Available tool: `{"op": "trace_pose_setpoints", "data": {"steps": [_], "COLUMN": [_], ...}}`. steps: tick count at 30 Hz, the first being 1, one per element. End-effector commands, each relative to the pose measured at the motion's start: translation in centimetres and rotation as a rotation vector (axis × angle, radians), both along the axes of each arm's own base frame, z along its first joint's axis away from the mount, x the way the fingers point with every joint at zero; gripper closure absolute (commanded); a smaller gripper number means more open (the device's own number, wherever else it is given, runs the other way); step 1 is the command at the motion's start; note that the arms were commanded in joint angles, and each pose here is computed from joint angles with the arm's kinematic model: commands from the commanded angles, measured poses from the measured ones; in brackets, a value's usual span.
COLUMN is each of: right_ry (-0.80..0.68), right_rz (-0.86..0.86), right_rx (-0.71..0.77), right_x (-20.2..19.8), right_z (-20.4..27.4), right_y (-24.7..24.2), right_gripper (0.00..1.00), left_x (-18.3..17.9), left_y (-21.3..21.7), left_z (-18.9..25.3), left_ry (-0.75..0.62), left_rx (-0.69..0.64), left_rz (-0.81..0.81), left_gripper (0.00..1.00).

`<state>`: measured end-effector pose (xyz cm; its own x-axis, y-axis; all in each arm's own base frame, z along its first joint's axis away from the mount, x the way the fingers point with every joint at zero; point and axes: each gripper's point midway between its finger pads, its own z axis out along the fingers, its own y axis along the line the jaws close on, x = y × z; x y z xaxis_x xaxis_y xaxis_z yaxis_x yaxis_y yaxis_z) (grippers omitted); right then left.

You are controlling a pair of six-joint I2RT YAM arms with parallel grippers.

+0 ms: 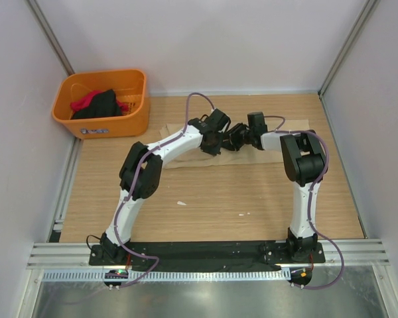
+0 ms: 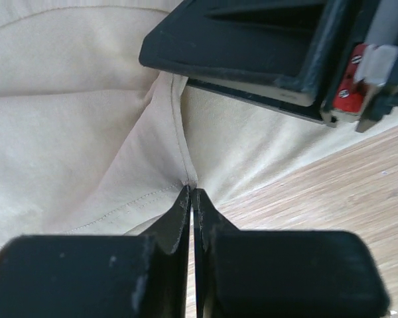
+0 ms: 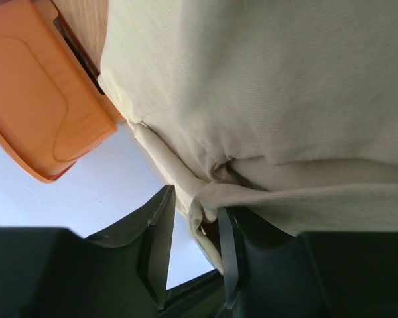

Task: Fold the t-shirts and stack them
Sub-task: Fold the tshirt

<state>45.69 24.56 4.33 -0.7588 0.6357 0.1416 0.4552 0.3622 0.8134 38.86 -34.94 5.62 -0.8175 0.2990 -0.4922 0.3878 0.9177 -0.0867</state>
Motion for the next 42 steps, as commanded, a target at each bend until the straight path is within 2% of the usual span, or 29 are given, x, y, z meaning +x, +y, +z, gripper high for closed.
{"op": "trace_pose_setpoints", "data": {"steps": [1, 6, 15, 34, 40, 42], "right_ry": [-0.093, -0.106, -0.051, -0.071, -0.125, -0.15], "right_rz": [0.03, 0.095, 0.128, 0.074, 0.037, 0.04], "right_rx": [-0.029, -0.053, -0.036, 0.048, 0.017, -0.011], "right_x": [1.3, 0.7, -1.7, -0.2, 1.4, 1.4], "right_z": [1.6, 2.0, 3.4, 4.0, 3.2, 2.9], "right_y": [0.0, -0.1, 0.1, 2.3, 2.0, 1.7], "right_gripper": [0.62, 0.57, 0.5, 0.5, 0.53, 0.58], "left_x": [0.7, 0.5, 1.0, 0.4, 0.0, 0.0], "left_y": [-1.2, -1.5, -0.8, -0.7, -1.4, -1.4], "left_z": [4.6, 4.1, 5.7, 4.9, 4.5, 4.4], "left_ry": [-0.061, -0.034, -0.085, -0.052, -0.029, -0.028], "left_rx": [-0.086, -0.087, -0.075, -0.081, -0.115, -0.114], "left_rz": [-0.012, -0.024, -0.031, -0.037, -0.051, -0.051], "left_gripper": [0.99, 1.0, 1.0, 1.0, 1.0, 1.0]}}
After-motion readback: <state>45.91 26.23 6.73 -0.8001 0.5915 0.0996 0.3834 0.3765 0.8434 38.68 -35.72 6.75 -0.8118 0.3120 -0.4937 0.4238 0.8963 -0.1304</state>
